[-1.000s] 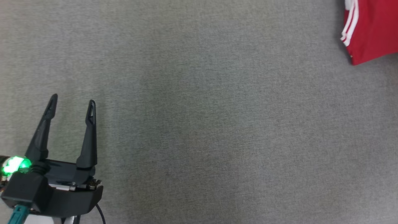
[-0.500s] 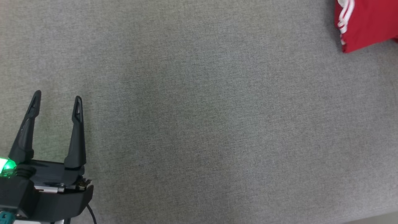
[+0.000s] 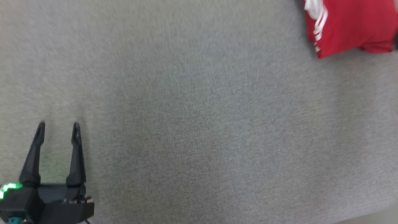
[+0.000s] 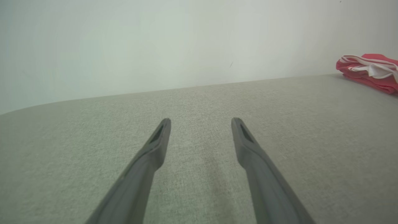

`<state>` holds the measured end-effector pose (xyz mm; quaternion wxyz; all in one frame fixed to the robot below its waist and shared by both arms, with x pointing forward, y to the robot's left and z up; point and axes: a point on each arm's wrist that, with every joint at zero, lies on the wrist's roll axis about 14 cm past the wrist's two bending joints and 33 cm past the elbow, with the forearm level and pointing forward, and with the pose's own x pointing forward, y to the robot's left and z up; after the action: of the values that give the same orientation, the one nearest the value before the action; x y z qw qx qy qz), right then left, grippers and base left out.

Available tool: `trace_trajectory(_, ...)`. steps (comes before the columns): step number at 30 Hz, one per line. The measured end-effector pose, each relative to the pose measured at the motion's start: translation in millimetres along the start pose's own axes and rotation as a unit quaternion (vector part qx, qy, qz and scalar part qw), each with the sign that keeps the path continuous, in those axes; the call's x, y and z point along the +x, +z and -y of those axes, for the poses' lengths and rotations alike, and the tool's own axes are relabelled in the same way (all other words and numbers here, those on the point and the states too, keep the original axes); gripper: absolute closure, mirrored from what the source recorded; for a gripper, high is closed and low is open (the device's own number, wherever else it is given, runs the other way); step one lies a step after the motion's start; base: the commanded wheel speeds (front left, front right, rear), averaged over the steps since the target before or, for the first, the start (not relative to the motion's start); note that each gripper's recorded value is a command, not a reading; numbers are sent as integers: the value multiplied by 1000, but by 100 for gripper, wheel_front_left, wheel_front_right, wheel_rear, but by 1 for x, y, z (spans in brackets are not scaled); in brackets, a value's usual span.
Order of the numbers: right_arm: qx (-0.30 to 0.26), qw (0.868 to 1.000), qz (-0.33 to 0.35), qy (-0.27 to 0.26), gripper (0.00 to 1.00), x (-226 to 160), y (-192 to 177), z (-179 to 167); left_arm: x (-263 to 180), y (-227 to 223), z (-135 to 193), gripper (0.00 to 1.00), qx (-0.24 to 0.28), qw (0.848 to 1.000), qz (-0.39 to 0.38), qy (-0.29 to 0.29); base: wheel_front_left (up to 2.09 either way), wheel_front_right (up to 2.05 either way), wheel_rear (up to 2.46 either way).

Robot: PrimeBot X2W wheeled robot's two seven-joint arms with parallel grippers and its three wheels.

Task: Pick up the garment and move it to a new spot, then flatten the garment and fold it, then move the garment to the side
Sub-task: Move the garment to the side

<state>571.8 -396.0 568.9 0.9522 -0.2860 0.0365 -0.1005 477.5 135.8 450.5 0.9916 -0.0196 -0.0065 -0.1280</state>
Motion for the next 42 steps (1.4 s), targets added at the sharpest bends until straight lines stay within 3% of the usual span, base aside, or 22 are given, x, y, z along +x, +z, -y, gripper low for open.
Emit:
trace_trajectory(10,97,991,87,38,0,-63,49,-38,-53,25,-14,0,-12,998,1,57,0,0,0)
trace_trajectory(23,203,967,124,91,0,-126,70,-101,-108,63,-33,0,5,994,38,101,0,0,0)
trace_trajectory(34,262,950,125,118,0,-187,65,-141,-134,85,-43,0,14,989,70,126,0,0,0)
trace_trajectory(42,295,943,110,108,0,-223,50,-148,-137,86,-45,0,13,989,72,132,0,0,0)
